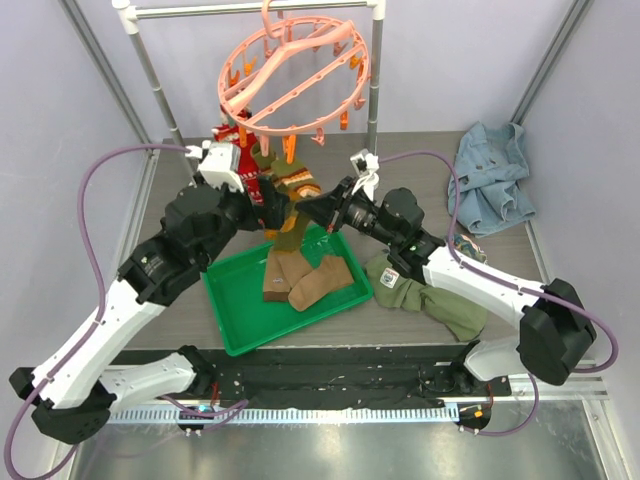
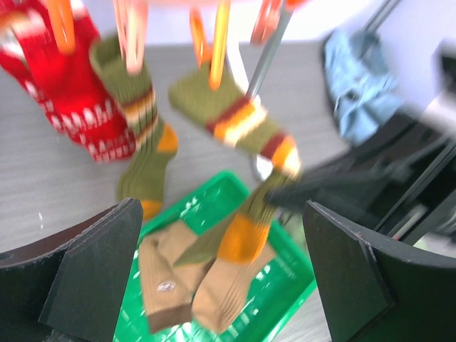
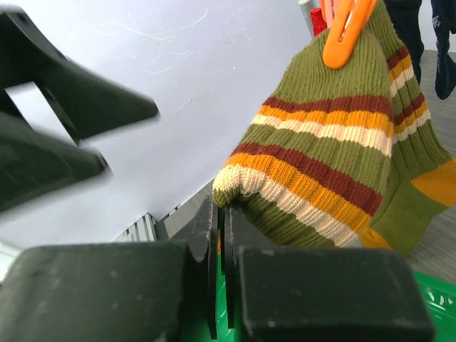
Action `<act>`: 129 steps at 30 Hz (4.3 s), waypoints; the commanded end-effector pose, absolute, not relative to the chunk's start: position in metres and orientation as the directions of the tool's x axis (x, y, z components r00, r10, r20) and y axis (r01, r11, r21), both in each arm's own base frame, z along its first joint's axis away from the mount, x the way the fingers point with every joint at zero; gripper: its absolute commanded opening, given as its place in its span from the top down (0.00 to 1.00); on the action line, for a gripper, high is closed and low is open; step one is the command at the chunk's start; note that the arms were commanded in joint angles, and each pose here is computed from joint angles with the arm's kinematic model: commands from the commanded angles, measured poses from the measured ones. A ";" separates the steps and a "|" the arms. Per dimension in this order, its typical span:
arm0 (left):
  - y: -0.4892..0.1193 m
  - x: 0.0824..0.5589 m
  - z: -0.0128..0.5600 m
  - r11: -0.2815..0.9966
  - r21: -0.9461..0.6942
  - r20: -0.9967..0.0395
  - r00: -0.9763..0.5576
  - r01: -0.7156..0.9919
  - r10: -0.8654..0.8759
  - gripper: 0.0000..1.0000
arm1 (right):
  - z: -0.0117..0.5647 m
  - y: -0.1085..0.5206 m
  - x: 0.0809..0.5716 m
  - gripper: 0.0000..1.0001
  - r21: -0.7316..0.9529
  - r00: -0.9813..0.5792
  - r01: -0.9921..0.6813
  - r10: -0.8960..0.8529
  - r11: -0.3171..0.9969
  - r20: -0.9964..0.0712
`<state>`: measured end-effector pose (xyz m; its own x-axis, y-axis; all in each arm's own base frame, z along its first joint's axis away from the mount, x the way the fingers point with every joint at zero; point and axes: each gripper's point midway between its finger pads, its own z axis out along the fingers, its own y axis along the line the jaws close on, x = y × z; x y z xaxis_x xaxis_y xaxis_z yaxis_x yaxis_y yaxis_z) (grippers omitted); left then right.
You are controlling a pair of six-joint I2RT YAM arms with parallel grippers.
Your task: Remove the socks clipped to the hanger
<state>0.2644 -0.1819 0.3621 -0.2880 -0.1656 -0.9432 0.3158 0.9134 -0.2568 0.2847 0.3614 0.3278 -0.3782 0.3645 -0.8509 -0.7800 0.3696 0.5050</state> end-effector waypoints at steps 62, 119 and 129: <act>-0.227 0.410 0.408 0.897 -0.365 -0.914 -0.276 0.248 -0.296 0.74 | 0.337 0.340 0.259 0.99 0.450 -0.323 -0.815 0.358 0.366 -0.876; -0.189 0.379 0.343 0.948 -0.240 -0.931 -0.328 0.209 -0.163 0.21 | 0.266 0.269 0.310 0.29 0.448 -0.199 -0.498 0.405 0.742 -0.892; -0.165 0.345 0.331 0.953 -0.233 -0.934 -0.316 0.192 -0.164 0.18 | 0.287 0.292 0.397 0.28 0.345 -0.041 -0.343 0.354 0.873 -0.935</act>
<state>0.3589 -0.1790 0.3238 -0.3657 -0.1358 -0.9208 0.2089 0.9521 -0.2234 0.3635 0.3026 0.2468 -0.2155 0.3207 -0.9223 -0.4436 0.8093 0.3850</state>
